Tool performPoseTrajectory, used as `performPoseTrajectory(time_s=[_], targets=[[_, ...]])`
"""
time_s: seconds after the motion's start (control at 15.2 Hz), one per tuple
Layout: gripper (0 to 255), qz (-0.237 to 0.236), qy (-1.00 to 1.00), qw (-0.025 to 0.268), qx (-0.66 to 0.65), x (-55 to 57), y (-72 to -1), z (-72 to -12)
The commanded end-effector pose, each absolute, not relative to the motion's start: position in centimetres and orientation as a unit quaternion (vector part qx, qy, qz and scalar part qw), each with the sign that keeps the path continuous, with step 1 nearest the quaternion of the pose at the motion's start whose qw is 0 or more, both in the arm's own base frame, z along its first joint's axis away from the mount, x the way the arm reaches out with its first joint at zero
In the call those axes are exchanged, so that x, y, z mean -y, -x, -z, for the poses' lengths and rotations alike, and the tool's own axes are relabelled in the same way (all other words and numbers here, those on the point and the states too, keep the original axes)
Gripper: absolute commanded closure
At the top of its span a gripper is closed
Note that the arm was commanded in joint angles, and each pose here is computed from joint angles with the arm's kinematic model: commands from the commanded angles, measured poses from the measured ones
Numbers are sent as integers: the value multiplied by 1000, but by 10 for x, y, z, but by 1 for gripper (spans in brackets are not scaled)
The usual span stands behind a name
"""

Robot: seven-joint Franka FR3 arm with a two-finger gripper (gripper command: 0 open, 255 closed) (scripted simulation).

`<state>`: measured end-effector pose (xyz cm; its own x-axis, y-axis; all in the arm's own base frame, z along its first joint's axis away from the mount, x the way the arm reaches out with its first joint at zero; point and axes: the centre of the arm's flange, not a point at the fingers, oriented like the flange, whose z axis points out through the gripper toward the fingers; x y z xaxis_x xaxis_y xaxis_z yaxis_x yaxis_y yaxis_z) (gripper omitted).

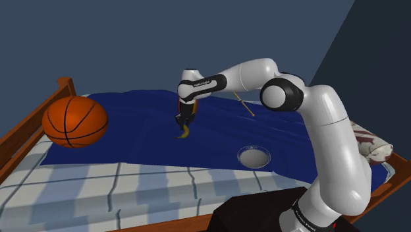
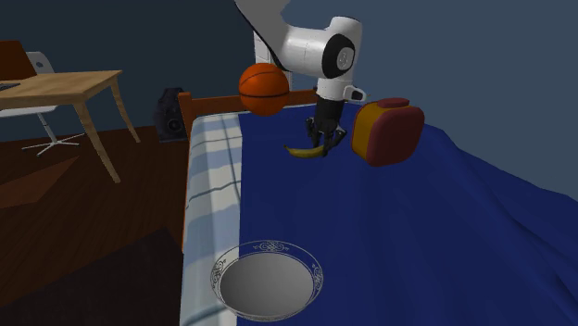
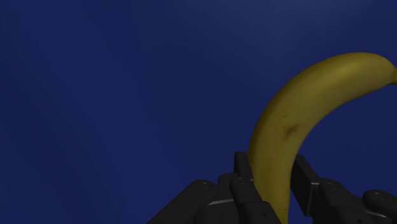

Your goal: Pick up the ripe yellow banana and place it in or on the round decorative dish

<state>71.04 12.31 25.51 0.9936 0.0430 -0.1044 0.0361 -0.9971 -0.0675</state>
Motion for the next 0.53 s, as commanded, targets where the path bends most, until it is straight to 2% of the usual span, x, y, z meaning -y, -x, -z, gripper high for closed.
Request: performPoseTrajectory(time_s=[0.0,0.46], targets=[[255,-53,998,33,20,-123,-710,-265],[255,-53,998,33,20,-123,-710,-302]])
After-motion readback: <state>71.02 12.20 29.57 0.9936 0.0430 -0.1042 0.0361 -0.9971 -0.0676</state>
